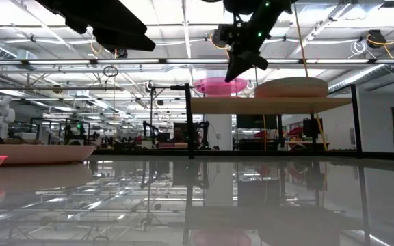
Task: Place and stack plates onto a shelf
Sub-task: Stack the pink plate on top of the orange plate on the shelf
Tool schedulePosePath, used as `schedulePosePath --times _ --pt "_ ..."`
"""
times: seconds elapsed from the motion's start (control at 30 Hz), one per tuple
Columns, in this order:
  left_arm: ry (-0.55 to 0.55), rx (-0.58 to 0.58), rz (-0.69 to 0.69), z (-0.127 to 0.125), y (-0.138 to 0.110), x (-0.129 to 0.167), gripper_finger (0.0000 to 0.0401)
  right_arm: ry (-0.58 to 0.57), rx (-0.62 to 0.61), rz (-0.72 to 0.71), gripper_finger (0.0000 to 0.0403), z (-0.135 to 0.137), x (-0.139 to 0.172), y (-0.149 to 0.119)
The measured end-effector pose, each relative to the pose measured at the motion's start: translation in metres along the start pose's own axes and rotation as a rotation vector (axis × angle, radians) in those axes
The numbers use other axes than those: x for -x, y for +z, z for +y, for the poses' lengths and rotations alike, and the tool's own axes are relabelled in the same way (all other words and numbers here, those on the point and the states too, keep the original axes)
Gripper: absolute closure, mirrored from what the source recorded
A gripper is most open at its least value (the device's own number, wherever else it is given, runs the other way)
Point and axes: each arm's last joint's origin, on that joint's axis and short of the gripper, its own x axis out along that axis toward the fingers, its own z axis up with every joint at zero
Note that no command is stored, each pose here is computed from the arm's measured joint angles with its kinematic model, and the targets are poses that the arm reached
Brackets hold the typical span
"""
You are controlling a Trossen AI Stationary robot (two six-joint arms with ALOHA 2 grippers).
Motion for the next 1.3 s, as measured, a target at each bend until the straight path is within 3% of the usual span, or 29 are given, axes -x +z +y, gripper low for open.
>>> schedulePosePath --times 0.3,0.83,1.3 --pt "0.0 -0.001 0.0 0.0 0.0 0.0 0.016 0.029 0.007 0.045 0.0403 0.003 -0.02 -0.002" --pt "0.0 0.018 0.0 0.0 0.0 0.0 0.016 0.011 0.01 0.041 0.04 0.001 -0.022 -0.002" --pt "0.0 0.021 0.001 0.0 0.0 0.0 0.016 -0.05 -0.007 0.037 0.0295 0.0 -0.013 0.002"
